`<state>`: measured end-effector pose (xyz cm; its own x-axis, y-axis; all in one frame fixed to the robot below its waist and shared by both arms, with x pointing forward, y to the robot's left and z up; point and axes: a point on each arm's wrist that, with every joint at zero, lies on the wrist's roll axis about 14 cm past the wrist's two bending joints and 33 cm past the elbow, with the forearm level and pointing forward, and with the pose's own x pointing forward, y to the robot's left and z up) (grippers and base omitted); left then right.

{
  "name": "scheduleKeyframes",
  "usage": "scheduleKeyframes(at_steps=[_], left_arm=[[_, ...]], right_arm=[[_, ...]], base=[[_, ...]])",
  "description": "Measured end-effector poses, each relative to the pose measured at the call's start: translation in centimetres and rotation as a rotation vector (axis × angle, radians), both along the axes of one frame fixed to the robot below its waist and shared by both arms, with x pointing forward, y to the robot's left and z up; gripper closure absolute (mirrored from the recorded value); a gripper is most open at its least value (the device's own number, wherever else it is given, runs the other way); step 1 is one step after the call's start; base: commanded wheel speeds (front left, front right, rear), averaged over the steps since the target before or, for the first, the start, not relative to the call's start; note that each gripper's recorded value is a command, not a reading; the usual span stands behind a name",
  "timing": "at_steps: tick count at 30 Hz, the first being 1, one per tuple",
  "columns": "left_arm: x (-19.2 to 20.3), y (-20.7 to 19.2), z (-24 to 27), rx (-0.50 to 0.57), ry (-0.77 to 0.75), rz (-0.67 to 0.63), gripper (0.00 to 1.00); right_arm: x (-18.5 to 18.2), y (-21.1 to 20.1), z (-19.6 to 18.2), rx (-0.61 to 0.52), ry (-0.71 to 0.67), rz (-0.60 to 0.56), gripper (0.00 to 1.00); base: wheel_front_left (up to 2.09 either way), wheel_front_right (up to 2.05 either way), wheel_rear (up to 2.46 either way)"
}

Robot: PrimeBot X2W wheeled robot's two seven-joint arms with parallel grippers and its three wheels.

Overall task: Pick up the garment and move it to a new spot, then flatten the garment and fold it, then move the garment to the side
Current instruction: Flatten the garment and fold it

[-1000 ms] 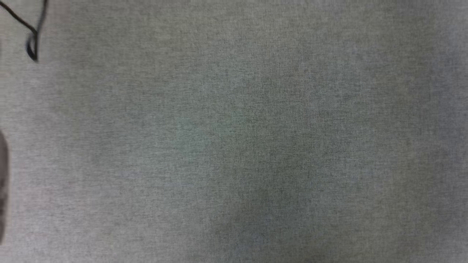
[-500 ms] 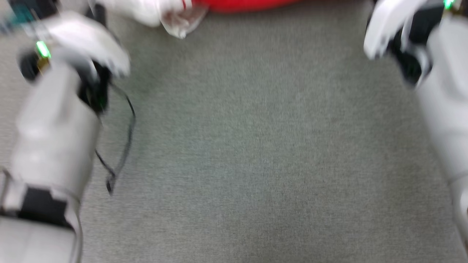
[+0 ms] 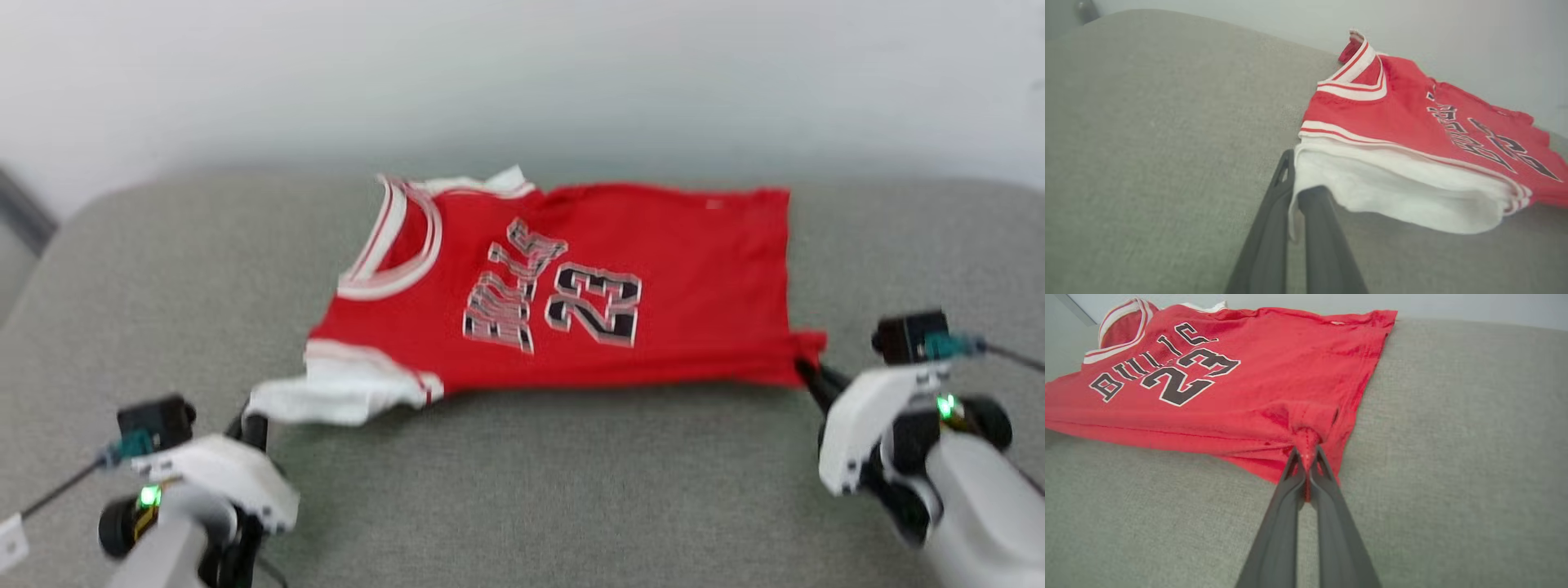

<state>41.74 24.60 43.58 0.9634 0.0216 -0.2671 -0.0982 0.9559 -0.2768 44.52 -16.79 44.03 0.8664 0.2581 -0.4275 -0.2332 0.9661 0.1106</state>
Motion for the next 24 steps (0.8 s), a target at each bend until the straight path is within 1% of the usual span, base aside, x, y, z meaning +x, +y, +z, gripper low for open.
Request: scheduleKeyframes(at_steps=[5, 10, 11, 12, 14, 19, 21, 24], left_arm=[[-5.5, 0.7, -0.5, 0.002, 0.051, 0.030, 1.00], [-10.5, -0.1, -0.7, -0.007, 0.137, 0.026, 1.00], [-10.5, -0.1, -0.7, -0.007, 0.137, 0.026, 1.00], [-12.6, -0.4, -0.7, -0.015, 0.179, 0.026, 1.00], [-14.0, -0.2, -0.2, -0.016, 0.205, 0.034, 1.00], [-16.0, -0.4, 1.2, -0.030, 0.238, 0.034, 1.00], [-15.5, -0.8, 2.6, -0.027, 0.209, 0.018, 1.00], [-13.6, -1.5, 4.1, -0.034, 0.153, -0.006, 1.00]], right_arm=[[-4.9, -0.6, -1.0, 0.060, 0.019, -0.036, 1.00], [-8.8, -1.3, -2.4, 0.065, 0.064, -0.057, 1.00], [-8.8, -1.3, -2.4, 0.065, 0.064, -0.057, 1.00], [-10.4, -1.5, -3.3, 0.067, 0.102, -0.067, 1.00], [-11.8, -1.1, -3.8, 0.076, 0.129, -0.071, 1.00], [-14.1, -0.9, -4.0, 0.065, 0.194, -0.083, 1.00], [-14.5, -0.6, -3.5, 0.070, 0.211, -0.092, 1.00], [-14.0, -0.3, -2.6, 0.066, 0.213, -0.091, 1.00]], base=[[0.00, 0.00, 0.00], [0.00, 0.00, 0.00], [0.00, 0.00, 0.00], [0.00, 0.00, 0.00], [0.00, 0.00, 0.00], [0.00, 0.00, 0.00], [0.00, 0.00, 0.00], [0.00, 0.00, 0.00]])
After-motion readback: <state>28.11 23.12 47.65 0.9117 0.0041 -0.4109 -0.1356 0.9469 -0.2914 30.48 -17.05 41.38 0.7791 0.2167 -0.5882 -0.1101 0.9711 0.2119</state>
